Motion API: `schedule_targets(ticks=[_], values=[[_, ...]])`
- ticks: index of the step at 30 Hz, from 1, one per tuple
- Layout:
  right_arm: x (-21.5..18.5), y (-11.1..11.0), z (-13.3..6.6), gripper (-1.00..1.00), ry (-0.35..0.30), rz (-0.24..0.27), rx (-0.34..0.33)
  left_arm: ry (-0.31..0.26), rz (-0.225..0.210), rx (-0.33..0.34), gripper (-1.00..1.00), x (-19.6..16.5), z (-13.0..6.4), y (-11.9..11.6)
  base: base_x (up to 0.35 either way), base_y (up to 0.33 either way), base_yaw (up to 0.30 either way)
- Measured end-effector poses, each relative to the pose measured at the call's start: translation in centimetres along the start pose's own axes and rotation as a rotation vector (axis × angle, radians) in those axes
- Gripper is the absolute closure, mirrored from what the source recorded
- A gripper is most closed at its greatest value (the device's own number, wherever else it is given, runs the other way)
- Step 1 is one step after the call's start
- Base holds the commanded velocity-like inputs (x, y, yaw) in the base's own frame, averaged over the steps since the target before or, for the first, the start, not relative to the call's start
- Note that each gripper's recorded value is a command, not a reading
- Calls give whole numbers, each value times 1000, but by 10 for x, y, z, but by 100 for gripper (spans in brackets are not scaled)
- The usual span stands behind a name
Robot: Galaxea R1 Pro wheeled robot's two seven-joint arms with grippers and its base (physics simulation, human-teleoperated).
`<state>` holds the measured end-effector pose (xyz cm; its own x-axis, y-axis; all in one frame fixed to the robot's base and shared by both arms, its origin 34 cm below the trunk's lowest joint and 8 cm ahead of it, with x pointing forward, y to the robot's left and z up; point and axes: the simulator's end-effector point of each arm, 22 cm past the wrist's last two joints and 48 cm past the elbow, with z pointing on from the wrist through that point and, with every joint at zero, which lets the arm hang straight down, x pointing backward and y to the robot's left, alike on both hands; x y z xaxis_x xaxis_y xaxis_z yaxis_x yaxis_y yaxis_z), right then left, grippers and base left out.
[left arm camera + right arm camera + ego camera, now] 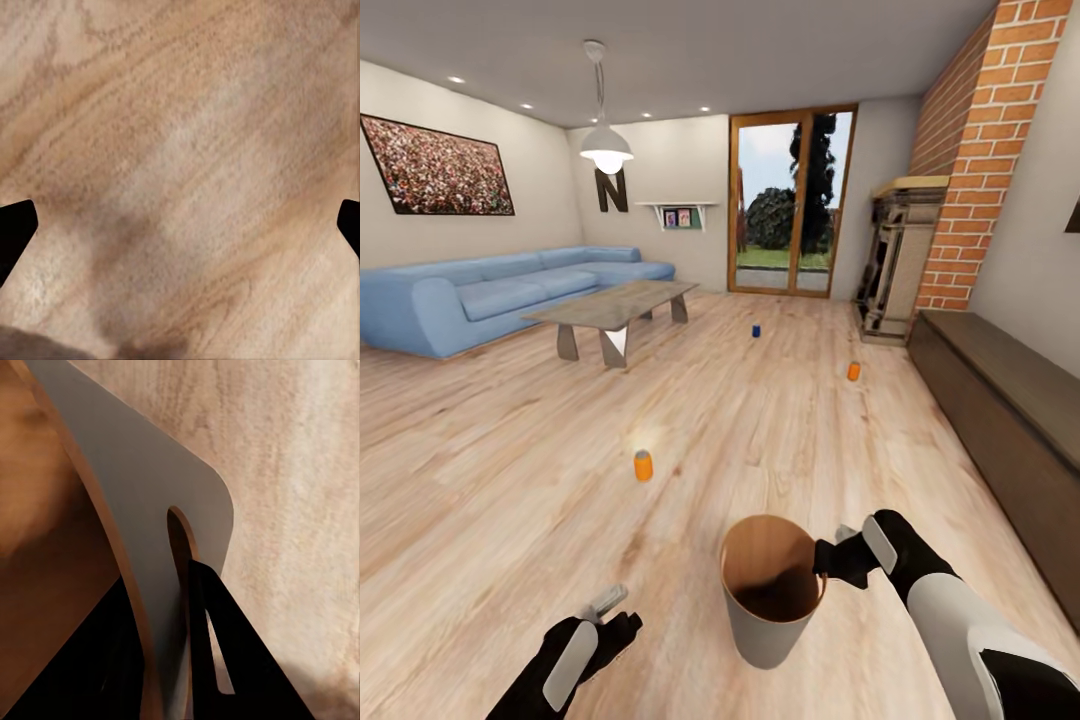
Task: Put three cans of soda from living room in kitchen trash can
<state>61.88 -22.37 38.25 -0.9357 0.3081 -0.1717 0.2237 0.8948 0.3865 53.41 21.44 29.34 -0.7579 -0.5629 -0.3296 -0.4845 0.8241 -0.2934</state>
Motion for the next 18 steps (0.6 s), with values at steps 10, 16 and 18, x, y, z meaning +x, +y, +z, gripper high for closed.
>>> schedule_targets(ticks=[10, 16, 18], values=[[-1, -2, -1, 100, -3, -2, 5, -34, 20, 24, -100, -57, -9, -24, 331, 110, -164], [-2, -3, -1, 100, -5, -5, 9, -17, 29, 56, -100, -72, -8, -37, 333, 109, -232], [-3, -3, -1, 100, -8, -11, 14, -14, 30, 63, -100, -67, -7, -35, 334, 116, -84]])
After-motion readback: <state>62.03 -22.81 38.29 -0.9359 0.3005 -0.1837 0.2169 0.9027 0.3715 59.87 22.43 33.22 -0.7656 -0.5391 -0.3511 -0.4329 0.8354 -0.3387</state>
